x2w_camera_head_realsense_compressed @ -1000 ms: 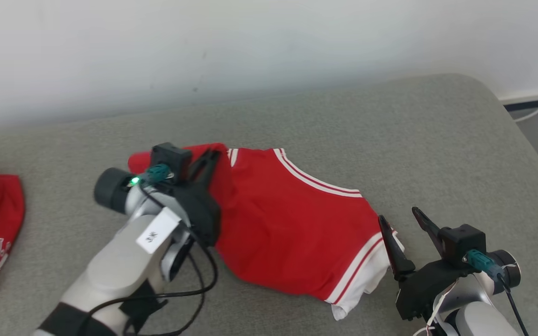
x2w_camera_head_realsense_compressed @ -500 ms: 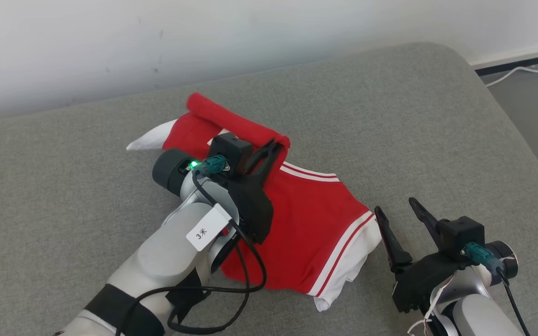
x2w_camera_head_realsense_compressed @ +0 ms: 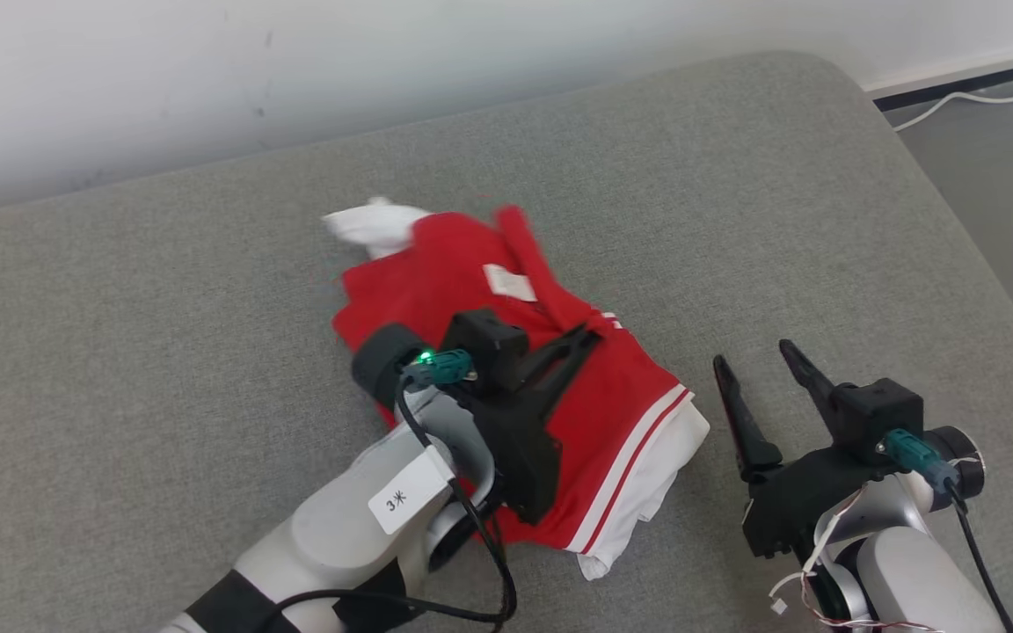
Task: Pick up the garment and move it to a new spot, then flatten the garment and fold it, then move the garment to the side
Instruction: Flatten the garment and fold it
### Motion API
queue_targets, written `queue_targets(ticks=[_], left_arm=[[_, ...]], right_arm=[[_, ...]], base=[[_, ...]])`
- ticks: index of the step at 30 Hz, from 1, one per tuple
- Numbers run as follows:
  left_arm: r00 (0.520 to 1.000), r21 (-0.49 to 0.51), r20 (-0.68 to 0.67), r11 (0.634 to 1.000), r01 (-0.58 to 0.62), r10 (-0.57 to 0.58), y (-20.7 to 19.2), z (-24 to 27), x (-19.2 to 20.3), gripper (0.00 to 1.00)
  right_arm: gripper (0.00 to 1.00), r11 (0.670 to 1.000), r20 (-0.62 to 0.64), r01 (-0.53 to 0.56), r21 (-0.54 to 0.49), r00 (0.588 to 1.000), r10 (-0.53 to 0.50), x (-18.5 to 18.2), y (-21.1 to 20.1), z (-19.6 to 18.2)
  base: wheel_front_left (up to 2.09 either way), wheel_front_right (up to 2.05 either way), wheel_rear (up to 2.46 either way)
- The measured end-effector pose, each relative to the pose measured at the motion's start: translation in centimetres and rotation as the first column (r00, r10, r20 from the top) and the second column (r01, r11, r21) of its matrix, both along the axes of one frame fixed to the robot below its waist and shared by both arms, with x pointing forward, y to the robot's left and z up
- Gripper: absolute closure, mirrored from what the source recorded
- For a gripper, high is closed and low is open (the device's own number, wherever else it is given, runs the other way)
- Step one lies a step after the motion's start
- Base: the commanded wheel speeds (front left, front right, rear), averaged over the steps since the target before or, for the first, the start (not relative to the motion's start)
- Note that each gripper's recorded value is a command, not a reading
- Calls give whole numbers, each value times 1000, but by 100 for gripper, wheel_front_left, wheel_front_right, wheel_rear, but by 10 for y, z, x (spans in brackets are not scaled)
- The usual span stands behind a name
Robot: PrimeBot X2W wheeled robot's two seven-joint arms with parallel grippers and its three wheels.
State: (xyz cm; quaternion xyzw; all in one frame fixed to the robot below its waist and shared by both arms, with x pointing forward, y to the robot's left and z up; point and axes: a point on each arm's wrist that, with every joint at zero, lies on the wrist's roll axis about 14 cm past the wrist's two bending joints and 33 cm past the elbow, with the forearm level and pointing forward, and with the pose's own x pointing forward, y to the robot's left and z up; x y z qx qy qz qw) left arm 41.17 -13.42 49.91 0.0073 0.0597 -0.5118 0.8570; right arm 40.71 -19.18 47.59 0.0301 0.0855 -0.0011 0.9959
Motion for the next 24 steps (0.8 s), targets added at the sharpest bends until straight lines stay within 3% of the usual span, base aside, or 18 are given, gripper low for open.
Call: queue_targets(ticks=[4, 5, 6, 17, 24], left_arm=[[999, -40, -16, 999, 35, -36, -12, 8, -9, 100], [999, -38, -17, 999, 28, -28, -12, 8, -8, 56], [1000, -29, -16, 999, 23, -24, -11, 7, -7, 0], [1000, -84, 18, 996, -11, 12, -8, 35, -2, 0], [985, 2, 52, 987, -163, 163, 33, 27, 26, 0]], right_arm=[[0, 1000, -5, 15, -9, 1000, -15, -1, -7, -2], [0, 1000, -8, 15, -9, 1000, -15, -1, -7, -3], [0, 1000, -9, 15, -9, 1000, -15, -2, -7, -4], [0, 1000, -4, 4, -10, 1000, -4, 3, -4, -5], [0, 999, 12, -47, -1, 999, 47, 6, 15, -2]], base=[[0, 0, 0], [0, 0, 0], [0, 0, 0], [0, 0, 0], [0, 0, 0]])
